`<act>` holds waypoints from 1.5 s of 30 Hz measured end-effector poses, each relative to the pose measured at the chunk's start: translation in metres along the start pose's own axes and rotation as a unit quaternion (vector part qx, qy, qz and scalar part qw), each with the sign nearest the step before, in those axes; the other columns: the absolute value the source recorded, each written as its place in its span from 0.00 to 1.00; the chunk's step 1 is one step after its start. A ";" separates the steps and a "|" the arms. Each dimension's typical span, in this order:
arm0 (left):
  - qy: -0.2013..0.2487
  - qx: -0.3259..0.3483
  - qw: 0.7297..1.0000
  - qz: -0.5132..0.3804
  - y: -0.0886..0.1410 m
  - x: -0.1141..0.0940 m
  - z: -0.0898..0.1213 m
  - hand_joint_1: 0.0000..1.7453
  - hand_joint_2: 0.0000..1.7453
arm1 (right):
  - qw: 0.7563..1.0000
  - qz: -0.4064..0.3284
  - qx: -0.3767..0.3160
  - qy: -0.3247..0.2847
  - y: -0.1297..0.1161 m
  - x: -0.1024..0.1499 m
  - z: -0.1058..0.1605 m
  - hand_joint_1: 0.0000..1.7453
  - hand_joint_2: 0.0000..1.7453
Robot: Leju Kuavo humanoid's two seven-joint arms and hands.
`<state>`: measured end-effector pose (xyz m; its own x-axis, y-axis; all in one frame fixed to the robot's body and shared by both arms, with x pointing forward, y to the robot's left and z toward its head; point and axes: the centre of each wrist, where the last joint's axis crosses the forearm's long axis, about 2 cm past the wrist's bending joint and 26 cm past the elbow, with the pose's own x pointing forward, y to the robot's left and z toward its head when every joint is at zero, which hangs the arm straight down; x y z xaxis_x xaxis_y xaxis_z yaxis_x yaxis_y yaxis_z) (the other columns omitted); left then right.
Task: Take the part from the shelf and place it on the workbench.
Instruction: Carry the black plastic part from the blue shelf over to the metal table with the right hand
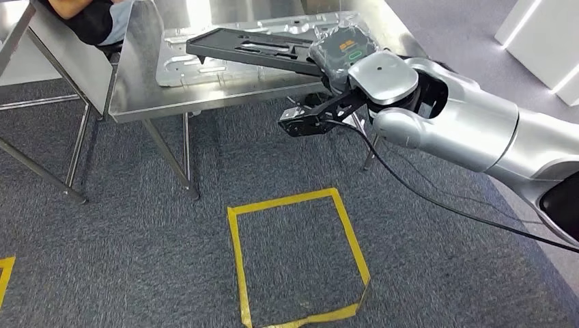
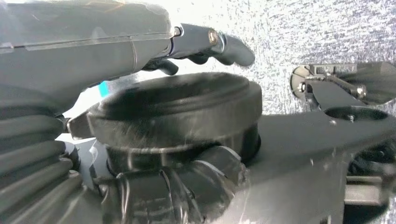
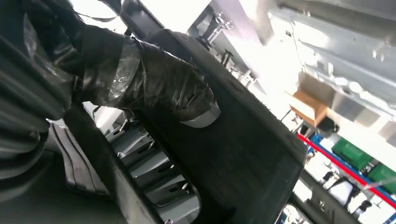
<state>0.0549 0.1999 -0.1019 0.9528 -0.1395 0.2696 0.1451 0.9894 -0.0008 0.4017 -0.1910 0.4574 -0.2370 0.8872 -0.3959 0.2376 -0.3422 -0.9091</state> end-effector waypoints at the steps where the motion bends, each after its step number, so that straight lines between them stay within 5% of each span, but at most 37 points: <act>1: 0.000 -0.001 1.000 -0.001 -0.001 0.000 0.000 0.00 1.00 | 1.000 0.001 -0.001 0.001 0.000 -0.001 0.000 1.00 1.00; 45: 0.006 0.007 1.000 0.000 -0.001 0.002 0.000 0.00 1.00 | 1.000 -0.013 0.013 -0.003 0.017 0.007 -0.002 1.00 1.00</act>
<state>0.0564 0.1983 -0.1014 0.9561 -0.1407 0.2571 0.1420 0.9898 0.0138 0.4062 -0.1896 0.4398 -0.2481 0.8940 -0.3731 0.2069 -0.3274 -0.9220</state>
